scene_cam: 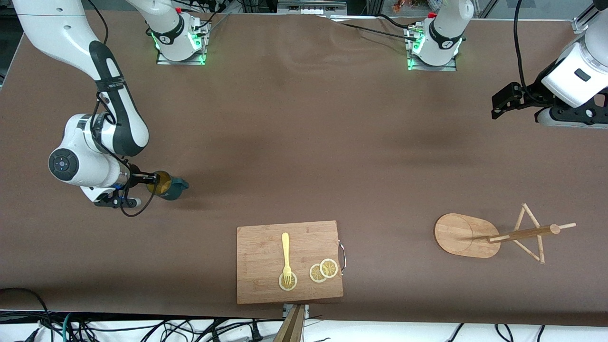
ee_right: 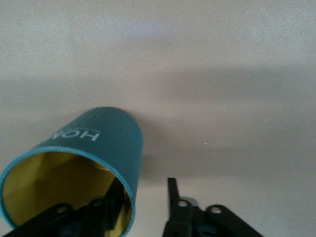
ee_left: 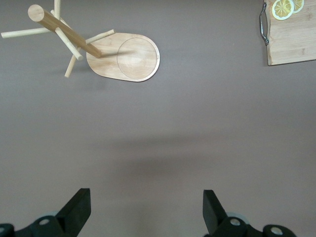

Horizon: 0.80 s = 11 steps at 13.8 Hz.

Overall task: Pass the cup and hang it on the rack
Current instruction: 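Lower the right gripper and grasp the teal mug rim, then carry the mug to mid-table with the right gripper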

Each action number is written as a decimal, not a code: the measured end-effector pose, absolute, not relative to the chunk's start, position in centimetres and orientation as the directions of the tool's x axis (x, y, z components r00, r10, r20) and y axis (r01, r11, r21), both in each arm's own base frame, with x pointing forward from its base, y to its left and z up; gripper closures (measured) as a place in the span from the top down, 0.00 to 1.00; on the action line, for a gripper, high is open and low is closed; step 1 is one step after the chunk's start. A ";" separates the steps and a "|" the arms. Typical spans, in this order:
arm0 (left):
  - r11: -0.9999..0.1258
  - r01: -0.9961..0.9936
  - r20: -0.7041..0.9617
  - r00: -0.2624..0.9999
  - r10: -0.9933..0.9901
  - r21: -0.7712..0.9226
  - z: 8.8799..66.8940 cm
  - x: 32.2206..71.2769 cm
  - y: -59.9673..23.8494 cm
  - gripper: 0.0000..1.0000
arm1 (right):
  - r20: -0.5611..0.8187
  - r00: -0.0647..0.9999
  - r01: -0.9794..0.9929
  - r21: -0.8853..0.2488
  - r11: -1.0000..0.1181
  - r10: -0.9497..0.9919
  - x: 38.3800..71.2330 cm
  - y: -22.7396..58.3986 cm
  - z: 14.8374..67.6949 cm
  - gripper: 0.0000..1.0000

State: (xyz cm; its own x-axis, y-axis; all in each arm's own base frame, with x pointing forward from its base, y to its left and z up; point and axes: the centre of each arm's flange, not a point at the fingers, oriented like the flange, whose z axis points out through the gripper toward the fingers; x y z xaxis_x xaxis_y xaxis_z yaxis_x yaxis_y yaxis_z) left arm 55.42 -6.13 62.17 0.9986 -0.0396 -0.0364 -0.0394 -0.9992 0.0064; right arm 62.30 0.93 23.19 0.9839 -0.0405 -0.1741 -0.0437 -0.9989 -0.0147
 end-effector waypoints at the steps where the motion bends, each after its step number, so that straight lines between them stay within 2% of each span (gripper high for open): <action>1: -0.999 -0.039 -0.036 0.999 -0.040 0.006 62.2 55.4 -6.1 1.00 | -0.174 0.984 -0.048 -0.021 -0.999 -0.044 62.3 1.0 23.2 0.25; 3: -0.999 -0.039 -0.036 0.999 -0.040 0.006 62.2 55.4 -6.1 1.00 | -0.171 0.984 -0.050 -0.028 -0.998 -0.044 62.4 1.3 23.3 0.06; 8: -0.999 -0.039 -0.037 0.999 -0.040 0.006 62.2 55.4 -6.1 1.00 | -0.109 0.994 -0.007 -0.049 -0.999 -0.002 64.2 4.4 25.8 0.04; 11: -0.999 -0.040 -0.037 0.999 -0.040 0.006 62.2 55.4 -6.1 1.00 | -0.064 0.996 -0.058 -0.068 -0.996 -0.054 65.7 10.3 29.1 0.04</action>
State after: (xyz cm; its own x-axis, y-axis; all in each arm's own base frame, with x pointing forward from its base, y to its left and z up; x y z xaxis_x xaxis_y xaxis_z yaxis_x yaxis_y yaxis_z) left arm 55.42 -6.13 62.16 0.9985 -0.0397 -0.0366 -0.0395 -0.9992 0.0064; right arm 65.65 10.34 29.07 0.9965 -0.0540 -0.0641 -0.0584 -0.9960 -0.0677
